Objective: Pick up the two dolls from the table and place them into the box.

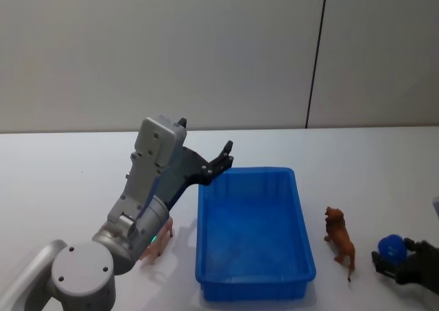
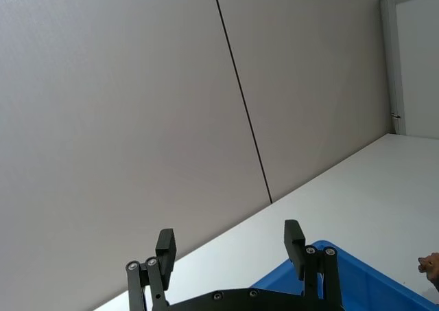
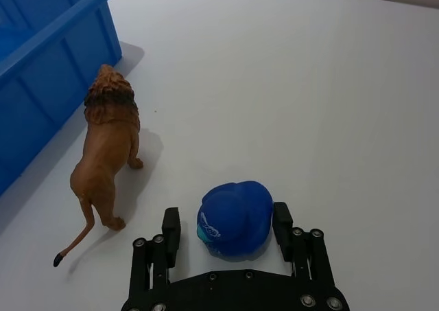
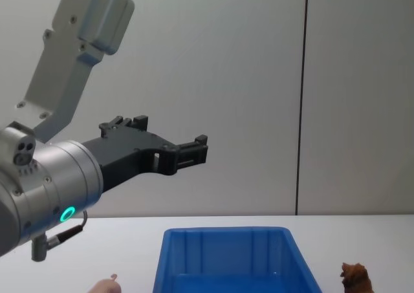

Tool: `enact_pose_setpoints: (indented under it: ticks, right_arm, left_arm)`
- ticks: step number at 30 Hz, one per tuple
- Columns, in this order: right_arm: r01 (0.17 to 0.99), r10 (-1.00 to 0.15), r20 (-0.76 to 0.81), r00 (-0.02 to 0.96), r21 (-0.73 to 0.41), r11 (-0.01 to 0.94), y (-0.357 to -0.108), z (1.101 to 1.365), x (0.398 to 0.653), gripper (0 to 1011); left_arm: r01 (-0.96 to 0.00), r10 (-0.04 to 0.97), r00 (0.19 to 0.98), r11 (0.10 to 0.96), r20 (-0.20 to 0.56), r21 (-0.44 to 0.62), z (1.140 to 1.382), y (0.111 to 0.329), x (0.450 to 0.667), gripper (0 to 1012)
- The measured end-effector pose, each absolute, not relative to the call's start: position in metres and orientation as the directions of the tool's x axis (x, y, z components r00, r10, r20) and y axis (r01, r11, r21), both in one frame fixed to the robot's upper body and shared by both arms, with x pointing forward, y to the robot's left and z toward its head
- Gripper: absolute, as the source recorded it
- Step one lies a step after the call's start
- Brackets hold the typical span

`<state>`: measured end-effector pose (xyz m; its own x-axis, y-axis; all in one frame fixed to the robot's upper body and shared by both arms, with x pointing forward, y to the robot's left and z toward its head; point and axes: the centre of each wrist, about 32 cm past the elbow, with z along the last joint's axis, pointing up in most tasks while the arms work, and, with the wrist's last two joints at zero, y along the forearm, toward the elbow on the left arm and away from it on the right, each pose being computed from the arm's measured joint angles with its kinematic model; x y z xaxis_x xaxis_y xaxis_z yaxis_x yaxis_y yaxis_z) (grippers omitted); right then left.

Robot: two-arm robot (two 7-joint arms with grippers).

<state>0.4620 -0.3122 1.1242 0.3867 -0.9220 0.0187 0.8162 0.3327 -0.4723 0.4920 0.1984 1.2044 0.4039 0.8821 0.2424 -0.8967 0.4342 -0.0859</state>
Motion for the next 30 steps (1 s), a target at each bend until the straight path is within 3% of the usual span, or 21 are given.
enact_pose_setpoints:
  ticks: [6, 11, 30]
  right_arm:
    - [0.814, -0.925, 0.005, 0.38, -0.476, 0.332, -0.313, 1.122, 0.464, 705]
    - [0.818, -0.928, -0.005, 0.374, -0.47, 0.332, -0.314, 1.122, 0.466, 533]
    - [0.865, -0.913, 0.016, 0.409, -0.326, 0.382, -0.309, 1.143, 0.472, 400]
  left_arm:
    - [-0.897, 0.882, 0.404, 0.434, 0.242, -0.086, 1.204, 0.198, 0.492, 1001]
    - [-0.897, 0.882, 0.404, 0.434, 0.242, -0.086, 1.204, 0.198, 0.492, 1001]
    - [-0.897, 0.882, 0.404, 0.434, 0.242, -0.086, 1.204, 0.198, 0.492, 1001]
